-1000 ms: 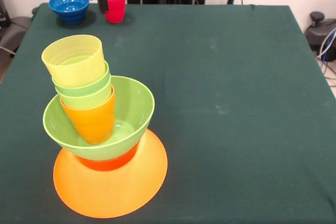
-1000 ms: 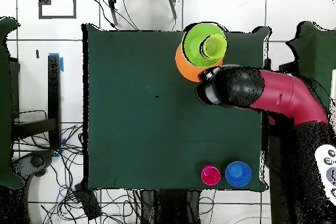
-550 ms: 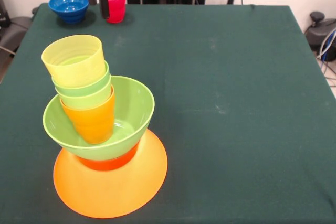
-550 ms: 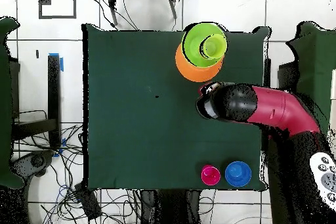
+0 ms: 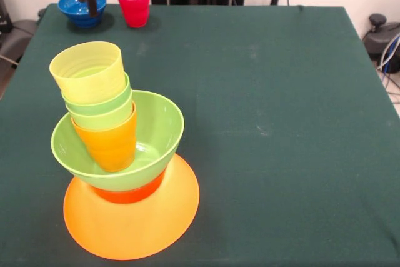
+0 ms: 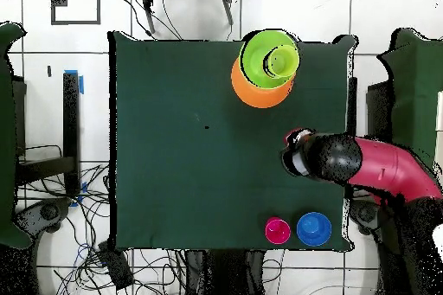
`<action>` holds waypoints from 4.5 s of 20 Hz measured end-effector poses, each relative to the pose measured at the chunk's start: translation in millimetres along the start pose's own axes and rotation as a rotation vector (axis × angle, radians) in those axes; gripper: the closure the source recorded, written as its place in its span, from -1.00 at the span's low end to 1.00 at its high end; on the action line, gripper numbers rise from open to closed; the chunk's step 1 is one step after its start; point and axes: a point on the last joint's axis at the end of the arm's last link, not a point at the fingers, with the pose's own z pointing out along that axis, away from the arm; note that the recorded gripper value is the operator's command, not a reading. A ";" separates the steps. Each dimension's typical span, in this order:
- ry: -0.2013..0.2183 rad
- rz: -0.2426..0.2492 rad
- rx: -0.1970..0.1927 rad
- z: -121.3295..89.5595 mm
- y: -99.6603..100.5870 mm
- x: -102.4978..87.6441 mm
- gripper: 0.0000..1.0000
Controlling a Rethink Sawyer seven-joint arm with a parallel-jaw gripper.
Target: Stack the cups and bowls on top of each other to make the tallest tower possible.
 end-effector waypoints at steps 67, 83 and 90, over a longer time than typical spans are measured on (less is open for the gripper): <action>0.112 -0.018 0.056 98.1 -126.4 32.3 -1.00; 0.119 -0.095 0.093 121.7 -145.4 45.7 -1.00; 0.117 -0.098 0.094 121.9 -145.8 45.8 1.00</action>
